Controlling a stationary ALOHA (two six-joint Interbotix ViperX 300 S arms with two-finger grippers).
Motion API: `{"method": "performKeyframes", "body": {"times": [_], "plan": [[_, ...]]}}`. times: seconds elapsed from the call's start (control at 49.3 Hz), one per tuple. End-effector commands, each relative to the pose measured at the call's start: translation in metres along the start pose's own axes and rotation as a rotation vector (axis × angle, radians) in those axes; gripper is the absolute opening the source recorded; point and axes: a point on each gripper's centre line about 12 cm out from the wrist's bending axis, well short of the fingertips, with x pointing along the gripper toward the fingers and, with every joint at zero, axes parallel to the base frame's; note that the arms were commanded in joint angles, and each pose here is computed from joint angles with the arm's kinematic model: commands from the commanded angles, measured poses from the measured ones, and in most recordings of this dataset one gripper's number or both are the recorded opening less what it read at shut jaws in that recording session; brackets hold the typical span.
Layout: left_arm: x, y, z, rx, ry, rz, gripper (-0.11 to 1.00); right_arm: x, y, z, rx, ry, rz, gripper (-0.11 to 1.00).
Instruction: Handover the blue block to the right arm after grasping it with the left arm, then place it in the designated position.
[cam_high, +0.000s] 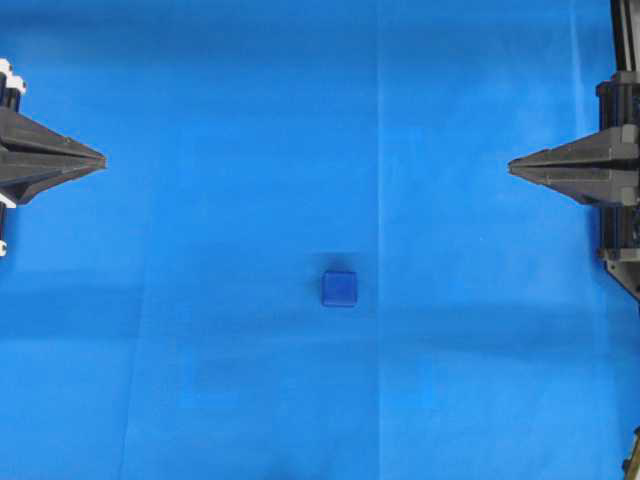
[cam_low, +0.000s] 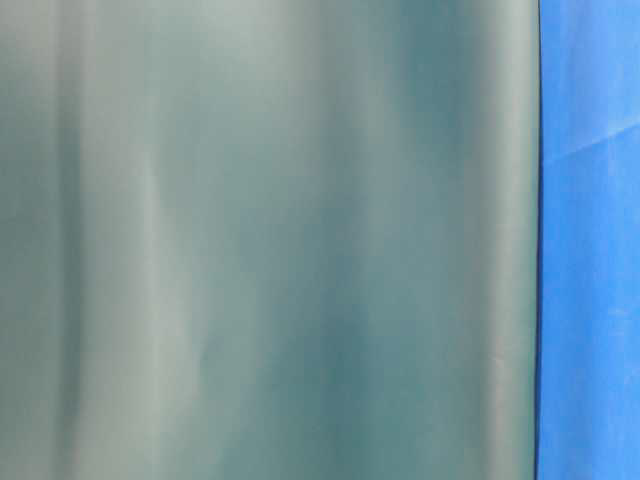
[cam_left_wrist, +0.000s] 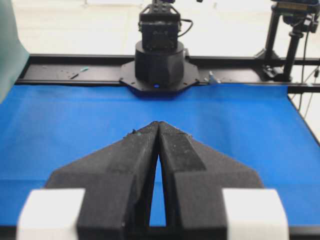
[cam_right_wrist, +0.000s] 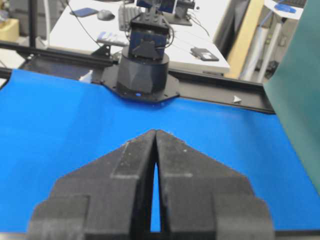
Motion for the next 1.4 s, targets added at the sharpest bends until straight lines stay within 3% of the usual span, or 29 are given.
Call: {"method": "performKeyframes", "body": {"times": [0.0,0.751,0.812,0.852,1.055,1.136,1.197,1.38], "plan": [[0.002,0.000,0.002,-0.005,0.002,-0.002,0.00,0.003,0.000,0.009,0.011,-0.025,-0.001,0.01],[0.001,0.000,0.001,-0.006,0.011,-0.002,0.00,0.007,0.000,0.006,0.026,0.037,-0.002,-0.01],[0.001,0.000,0.000,-0.008,0.012,-0.002,0.02,0.007,0.000,0.006,0.033,0.038,-0.002,0.06],[0.001,0.000,0.001,-0.008,0.009,-0.002,0.09,0.007,0.000,0.006,0.041,0.040,-0.003,0.14],[0.001,-0.002,0.002,-0.009,0.003,-0.010,0.69,0.009,-0.001,0.002,0.064,0.069,-0.005,0.72],[0.001,-0.003,0.002,-0.007,0.002,-0.016,0.87,0.009,0.000,0.001,0.064,0.077,-0.004,0.91],[0.001,-0.003,0.002,-0.009,0.003,-0.016,0.93,0.010,-0.001,0.002,0.067,0.072,-0.005,0.98],[0.001,-0.003,0.002,-0.011,0.006,-0.016,0.93,0.010,-0.002,0.003,0.067,0.070,-0.015,0.99]]}}
